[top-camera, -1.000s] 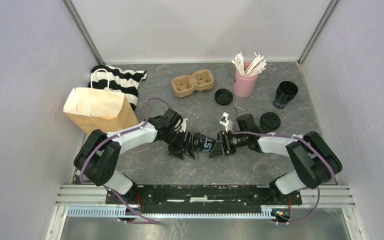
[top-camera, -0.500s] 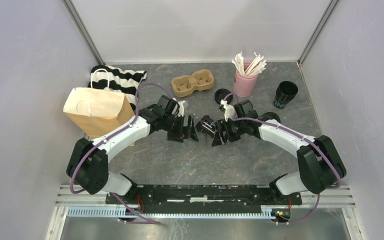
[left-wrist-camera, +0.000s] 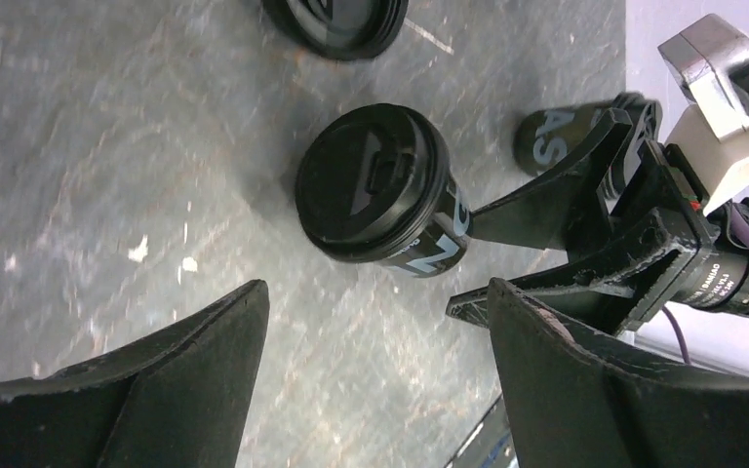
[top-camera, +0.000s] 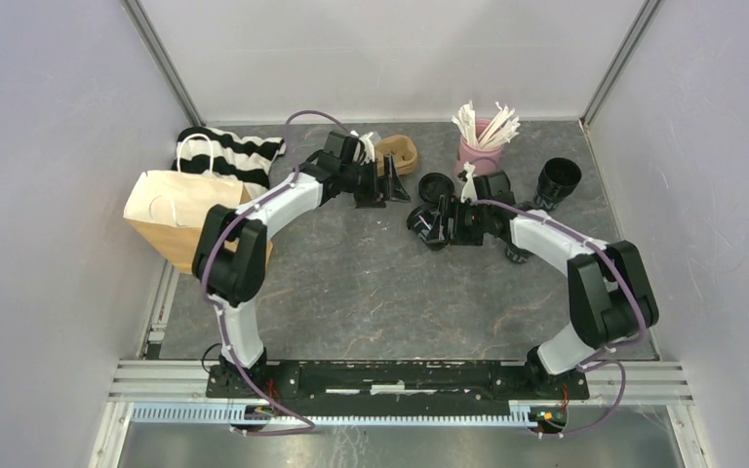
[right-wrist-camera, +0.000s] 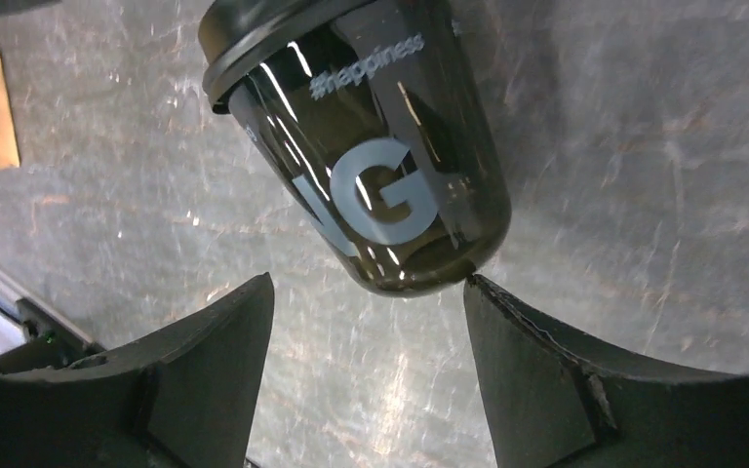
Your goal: Pack the takeout coffee
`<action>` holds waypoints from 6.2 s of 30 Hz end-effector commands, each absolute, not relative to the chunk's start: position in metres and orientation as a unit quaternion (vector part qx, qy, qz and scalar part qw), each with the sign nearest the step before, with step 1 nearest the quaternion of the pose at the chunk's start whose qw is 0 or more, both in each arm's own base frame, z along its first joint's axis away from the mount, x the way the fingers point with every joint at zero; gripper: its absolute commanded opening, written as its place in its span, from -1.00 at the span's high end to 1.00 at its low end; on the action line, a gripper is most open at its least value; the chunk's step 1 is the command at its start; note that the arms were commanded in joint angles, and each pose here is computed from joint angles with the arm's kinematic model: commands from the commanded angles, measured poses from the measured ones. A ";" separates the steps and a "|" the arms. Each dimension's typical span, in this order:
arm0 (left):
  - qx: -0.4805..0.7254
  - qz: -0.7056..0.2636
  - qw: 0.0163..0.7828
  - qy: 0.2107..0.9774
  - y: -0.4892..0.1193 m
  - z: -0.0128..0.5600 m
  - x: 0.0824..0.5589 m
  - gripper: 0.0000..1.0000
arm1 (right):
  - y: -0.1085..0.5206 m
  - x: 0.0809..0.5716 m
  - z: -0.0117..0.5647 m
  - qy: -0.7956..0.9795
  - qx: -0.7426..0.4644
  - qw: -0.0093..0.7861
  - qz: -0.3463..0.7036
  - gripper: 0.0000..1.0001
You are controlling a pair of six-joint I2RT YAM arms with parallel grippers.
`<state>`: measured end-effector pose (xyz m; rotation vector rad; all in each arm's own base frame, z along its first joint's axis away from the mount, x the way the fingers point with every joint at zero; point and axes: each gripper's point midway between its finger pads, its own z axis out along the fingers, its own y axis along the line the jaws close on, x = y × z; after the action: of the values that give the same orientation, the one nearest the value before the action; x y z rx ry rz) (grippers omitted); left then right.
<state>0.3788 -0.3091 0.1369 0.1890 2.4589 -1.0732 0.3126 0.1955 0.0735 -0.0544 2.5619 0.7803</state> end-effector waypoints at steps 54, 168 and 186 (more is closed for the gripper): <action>0.016 -0.364 0.171 0.915 -0.272 0.129 0.341 -0.75 | 0.231 0.347 0.117 0.821 -0.387 0.361 0.214 -0.92; 0.080 -0.414 0.151 0.894 -0.271 0.268 0.243 -0.79 | 0.291 0.245 0.230 0.523 -0.524 0.575 0.348 -0.14; 0.070 -0.338 0.231 0.910 -0.248 0.270 0.265 -0.35 | 0.271 0.253 0.203 0.597 -0.470 0.567 0.318 -0.96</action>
<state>0.2559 -0.2579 0.2611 0.1789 2.5595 -1.0361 0.2479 0.2794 0.1940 -1.1710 1.3990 0.8045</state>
